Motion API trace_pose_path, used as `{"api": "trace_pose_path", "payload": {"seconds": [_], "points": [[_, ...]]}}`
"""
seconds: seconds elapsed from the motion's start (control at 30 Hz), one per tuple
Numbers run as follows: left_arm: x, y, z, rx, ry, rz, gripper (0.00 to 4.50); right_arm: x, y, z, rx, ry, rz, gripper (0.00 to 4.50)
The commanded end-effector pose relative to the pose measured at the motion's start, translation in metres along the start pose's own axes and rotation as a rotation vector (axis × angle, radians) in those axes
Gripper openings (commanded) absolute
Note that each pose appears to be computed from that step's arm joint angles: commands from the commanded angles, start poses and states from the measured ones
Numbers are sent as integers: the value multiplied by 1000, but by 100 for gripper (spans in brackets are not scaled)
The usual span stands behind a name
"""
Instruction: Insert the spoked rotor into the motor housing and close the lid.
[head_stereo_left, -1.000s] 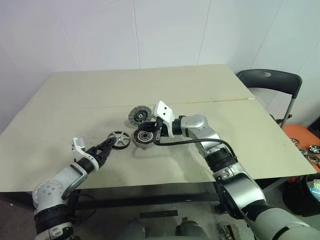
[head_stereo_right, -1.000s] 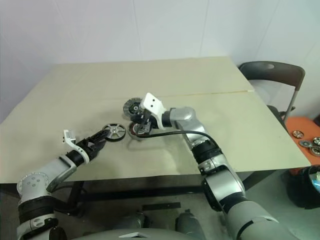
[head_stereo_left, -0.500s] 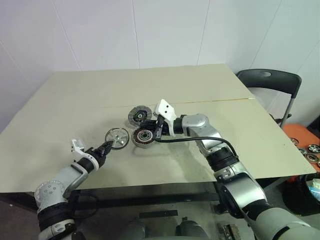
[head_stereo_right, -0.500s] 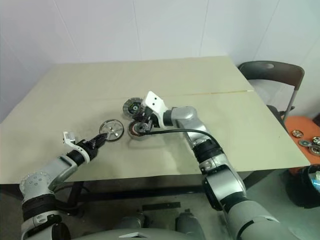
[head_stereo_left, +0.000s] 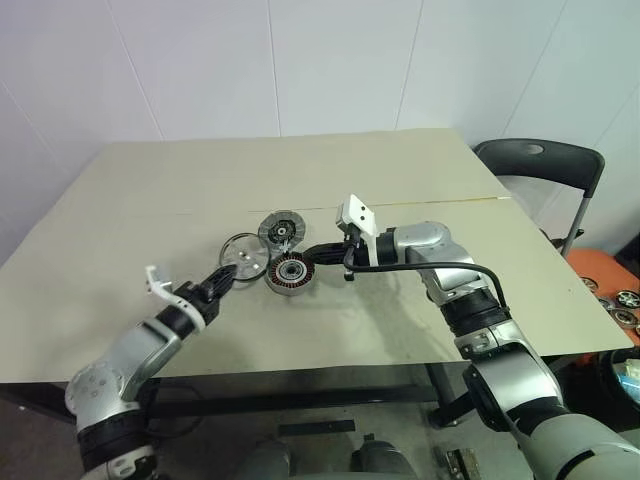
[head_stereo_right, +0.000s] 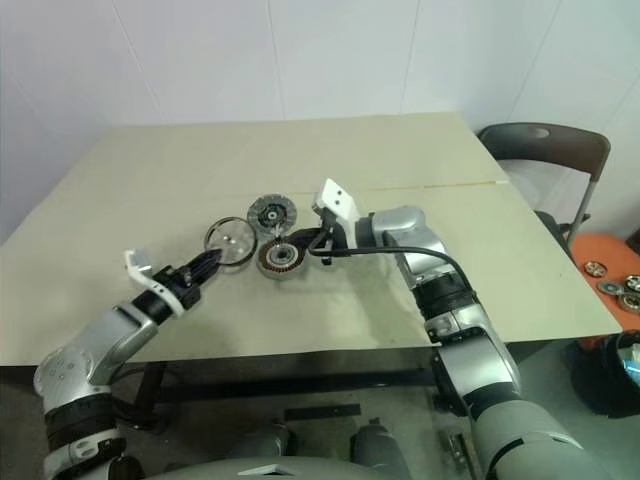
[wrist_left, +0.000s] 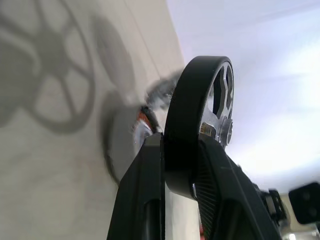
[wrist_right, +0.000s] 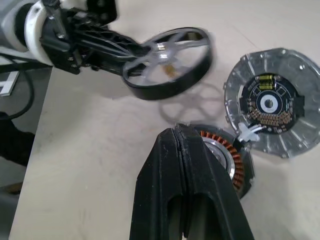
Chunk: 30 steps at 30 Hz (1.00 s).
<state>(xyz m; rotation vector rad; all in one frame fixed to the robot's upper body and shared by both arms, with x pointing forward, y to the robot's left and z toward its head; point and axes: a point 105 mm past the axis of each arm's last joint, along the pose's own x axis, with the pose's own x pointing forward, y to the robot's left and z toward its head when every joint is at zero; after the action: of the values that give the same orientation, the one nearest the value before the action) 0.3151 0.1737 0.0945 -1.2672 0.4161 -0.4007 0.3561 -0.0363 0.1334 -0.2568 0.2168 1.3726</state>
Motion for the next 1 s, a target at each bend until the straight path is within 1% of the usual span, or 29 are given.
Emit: {"api": "trace_pose_path", "payload": {"seconds": [0.03,0.13,0.23,0.4,0.5,0.87,1.0], "points": [[20,-8,-5,14,44,-21,77,-4,-2,6,-72,20,-15,0],[36,-4,-13,6,87,-5,77,-8,-3,-2,-88,59,-24,0],[46,4,-18,3,114,25,77,-11,-3,-2,-95,58,-37,0],[51,24,-18,-14,117,93,77,-14,-3,-1,-95,52,-57,0],[51,28,-18,-9,124,114,77,-16,-3,-3,-91,54,-67,0],[41,16,-20,1,133,103,77,-12,-6,-8,-80,61,-92,0],[40,3,-11,0,93,76,77,-8,-6,-10,-77,60,-93,0]]}}
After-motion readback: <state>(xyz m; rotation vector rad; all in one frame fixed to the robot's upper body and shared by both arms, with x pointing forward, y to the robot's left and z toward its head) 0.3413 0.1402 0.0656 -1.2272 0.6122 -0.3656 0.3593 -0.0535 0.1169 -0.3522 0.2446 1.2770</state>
